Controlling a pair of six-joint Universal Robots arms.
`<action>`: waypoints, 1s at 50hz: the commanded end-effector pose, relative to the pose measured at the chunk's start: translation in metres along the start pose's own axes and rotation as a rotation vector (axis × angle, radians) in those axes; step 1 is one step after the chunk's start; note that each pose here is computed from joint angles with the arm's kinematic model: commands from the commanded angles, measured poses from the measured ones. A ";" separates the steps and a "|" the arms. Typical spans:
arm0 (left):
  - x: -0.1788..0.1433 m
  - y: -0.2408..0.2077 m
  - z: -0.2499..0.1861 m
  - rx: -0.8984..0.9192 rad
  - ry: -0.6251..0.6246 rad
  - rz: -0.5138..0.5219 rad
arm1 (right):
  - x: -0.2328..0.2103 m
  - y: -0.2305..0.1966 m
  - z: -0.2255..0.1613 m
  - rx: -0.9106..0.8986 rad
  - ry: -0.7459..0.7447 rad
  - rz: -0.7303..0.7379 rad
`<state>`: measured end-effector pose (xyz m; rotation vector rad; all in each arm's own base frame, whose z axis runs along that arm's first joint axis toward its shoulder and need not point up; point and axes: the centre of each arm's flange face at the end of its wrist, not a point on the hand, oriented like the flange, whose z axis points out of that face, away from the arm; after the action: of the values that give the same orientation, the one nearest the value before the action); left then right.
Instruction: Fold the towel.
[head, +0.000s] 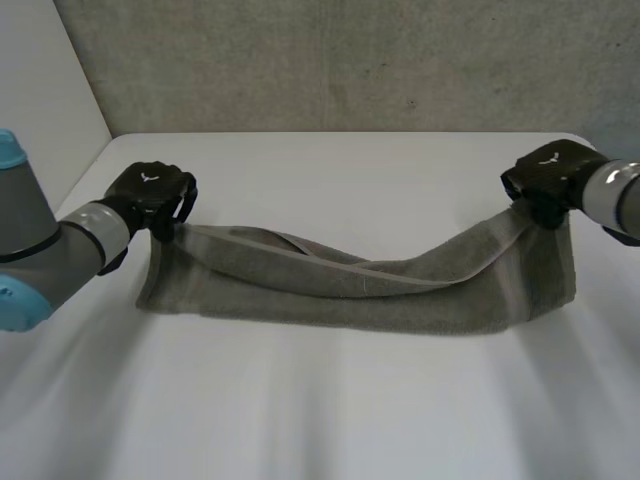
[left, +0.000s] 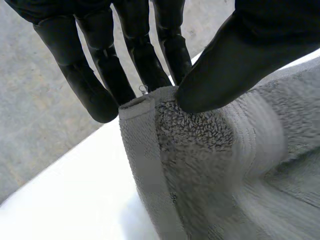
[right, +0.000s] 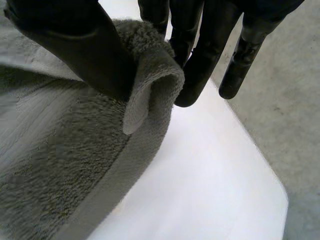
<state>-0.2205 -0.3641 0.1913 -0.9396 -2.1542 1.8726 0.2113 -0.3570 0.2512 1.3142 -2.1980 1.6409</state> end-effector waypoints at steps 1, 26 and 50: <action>-0.011 -0.051 0.026 0.178 -0.096 0.075 | 0.035 -0.039 0.031 0.260 0.295 0.005; -0.020 -0.097 -0.006 0.437 -0.223 -0.137 | 0.010 -0.044 -0.012 0.293 0.163 0.186; 0.023 0.047 -0.040 0.020 -0.004 -0.021 | -0.065 0.072 0.010 -0.081 -0.071 0.218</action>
<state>-0.2032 -0.3167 0.1516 -0.8478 -2.1450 1.8813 0.2147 -0.3168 0.1614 1.2054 -2.5062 1.5694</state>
